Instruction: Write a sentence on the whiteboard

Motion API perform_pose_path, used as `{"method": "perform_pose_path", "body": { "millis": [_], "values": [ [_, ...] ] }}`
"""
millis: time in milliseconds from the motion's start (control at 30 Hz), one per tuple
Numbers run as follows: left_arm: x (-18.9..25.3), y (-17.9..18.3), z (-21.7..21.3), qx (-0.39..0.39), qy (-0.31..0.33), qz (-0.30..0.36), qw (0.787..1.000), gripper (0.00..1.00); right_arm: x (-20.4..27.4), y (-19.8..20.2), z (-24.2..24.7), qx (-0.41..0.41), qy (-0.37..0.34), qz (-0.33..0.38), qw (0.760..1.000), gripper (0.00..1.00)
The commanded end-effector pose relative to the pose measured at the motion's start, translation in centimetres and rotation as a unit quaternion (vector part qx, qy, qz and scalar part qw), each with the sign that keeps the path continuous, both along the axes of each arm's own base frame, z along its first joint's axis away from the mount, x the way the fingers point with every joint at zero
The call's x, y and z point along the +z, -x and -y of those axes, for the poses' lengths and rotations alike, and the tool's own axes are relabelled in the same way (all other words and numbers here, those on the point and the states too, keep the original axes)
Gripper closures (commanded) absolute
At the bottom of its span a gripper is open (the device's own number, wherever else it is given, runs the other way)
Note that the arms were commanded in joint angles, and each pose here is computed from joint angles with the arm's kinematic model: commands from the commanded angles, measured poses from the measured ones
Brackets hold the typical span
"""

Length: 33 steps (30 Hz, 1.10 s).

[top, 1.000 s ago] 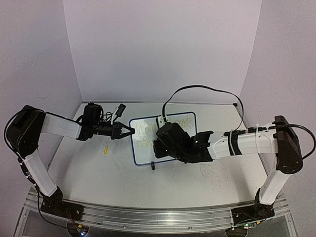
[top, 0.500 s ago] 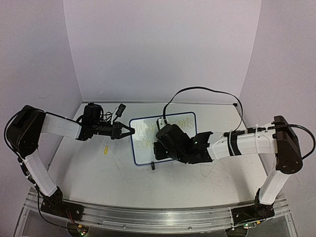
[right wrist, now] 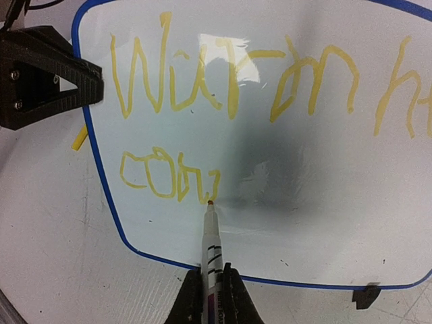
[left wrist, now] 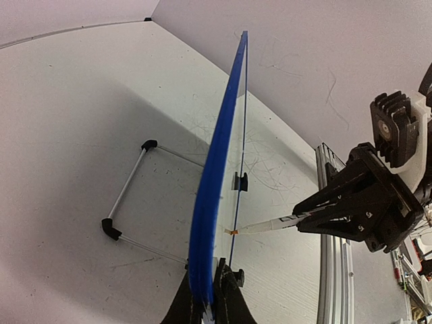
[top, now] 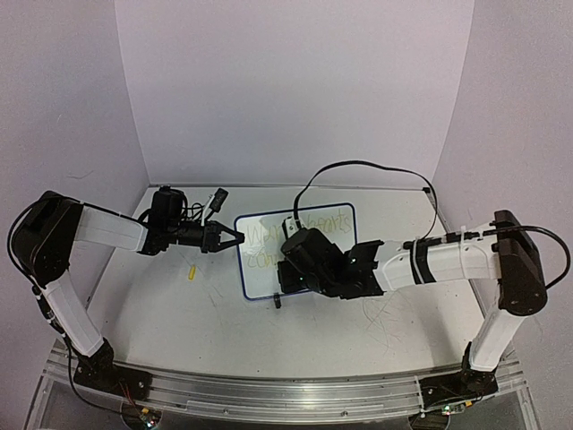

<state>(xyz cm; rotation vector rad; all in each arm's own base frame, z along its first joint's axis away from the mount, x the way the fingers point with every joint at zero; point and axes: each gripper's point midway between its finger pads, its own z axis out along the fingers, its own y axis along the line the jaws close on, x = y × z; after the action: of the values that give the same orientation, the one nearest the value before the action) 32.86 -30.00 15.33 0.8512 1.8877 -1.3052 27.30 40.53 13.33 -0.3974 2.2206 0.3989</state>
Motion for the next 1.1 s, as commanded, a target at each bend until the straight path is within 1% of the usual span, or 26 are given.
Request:
{"method": "perform_pose_path", "body": {
  "millis": [0, 267, 533, 867, 1067],
  "values": [
    [-2.5, -2.3, -0.7, 0.057, -0.054, 0.017, 0.997, 1.00, 1.5, -1.5, -0.1, -0.023, 0.004, 0.027, 0.999, 1.00],
    [-2.5, -2.3, -0.7, 0.057, -0.054, 0.018, 0.997, 1.00, 3.4, -2.9, 0.3, -0.042, -0.003, 0.051, 0.998, 1.00],
    [-2.6, -2.3, -0.7, 0.056, -0.054, 0.017, 0.997, 1.00, 4.1, -3.4, 1.4, -0.063, -0.008, 0.060, 0.996, 1.00],
    [-2.6, -2.3, -0.6, 0.056, -0.054, 0.017, 0.997, 1.00, 3.6, -2.9, 2.9, -0.081, -0.010, 0.055, 0.995, 1.00],
    [-2.6, -2.3, -0.7, 0.056, -0.054, 0.017, 0.997, 1.00, 2.0, -2.2, 2.8, -0.070, -0.007, 0.032, 0.997, 1.00]
  ]
}}
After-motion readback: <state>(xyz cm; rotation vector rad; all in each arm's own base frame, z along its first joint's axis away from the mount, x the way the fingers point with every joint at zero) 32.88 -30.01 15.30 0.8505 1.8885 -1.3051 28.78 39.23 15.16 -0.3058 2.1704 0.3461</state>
